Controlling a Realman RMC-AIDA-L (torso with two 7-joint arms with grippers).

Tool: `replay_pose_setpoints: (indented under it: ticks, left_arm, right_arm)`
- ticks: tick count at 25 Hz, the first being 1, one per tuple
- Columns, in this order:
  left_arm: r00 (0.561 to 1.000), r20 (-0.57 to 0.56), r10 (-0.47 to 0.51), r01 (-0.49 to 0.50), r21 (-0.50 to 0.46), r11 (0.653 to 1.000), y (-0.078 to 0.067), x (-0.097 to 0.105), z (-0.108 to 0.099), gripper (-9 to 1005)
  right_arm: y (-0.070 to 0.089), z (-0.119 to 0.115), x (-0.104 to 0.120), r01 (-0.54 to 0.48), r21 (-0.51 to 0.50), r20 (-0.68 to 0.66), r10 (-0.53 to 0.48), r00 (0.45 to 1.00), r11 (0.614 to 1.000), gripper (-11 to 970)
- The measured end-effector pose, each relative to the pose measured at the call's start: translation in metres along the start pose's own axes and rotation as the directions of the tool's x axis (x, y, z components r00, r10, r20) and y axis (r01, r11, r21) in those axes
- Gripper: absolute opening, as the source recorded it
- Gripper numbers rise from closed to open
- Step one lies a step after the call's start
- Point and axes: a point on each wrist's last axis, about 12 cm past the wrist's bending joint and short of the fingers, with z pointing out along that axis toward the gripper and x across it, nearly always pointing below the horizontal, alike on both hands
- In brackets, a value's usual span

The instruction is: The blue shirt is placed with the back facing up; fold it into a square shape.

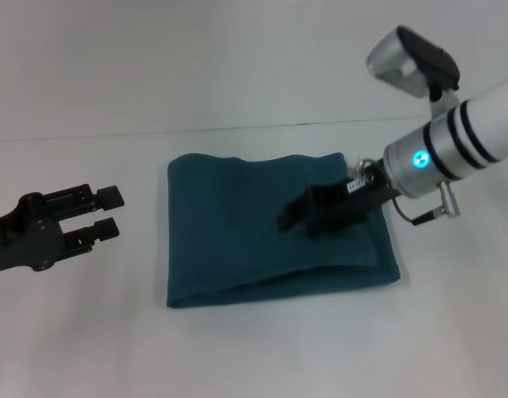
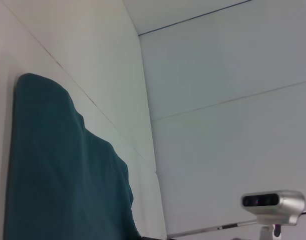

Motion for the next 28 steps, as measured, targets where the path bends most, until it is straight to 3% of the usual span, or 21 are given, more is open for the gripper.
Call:
replay_pose_setpoints:
  ticks: [12, 22, 28]
  left_arm:
    - [1.0, 0.007, -0.003, 0.003, -0.004, 1.0, 0.001, 0.0, 0.001, 644]
    - [1.0, 0.007, -0.007, 0.007, -0.004, 1.0, 0.001, 0.0, 0.001, 644]
    - [1.0, 0.015, -0.006, 0.006, 0.001, 1.0, 0.0, -0.001, 0.001, 644]
  right_arm:
    - [-0.032, -0.03, 0.001, -0.024, 0.136, -0.054, 0.032, 0.998, 0.99, 614]
    - [-0.028, -0.073, -0.005, -0.055, -0.031, 0.041, 0.056, 0.998, 0.998, 614]
    - [-0.027, -0.054, 0.003, -0.062, -0.051, -0.014, 0.062, 0.998, 0.997, 614]
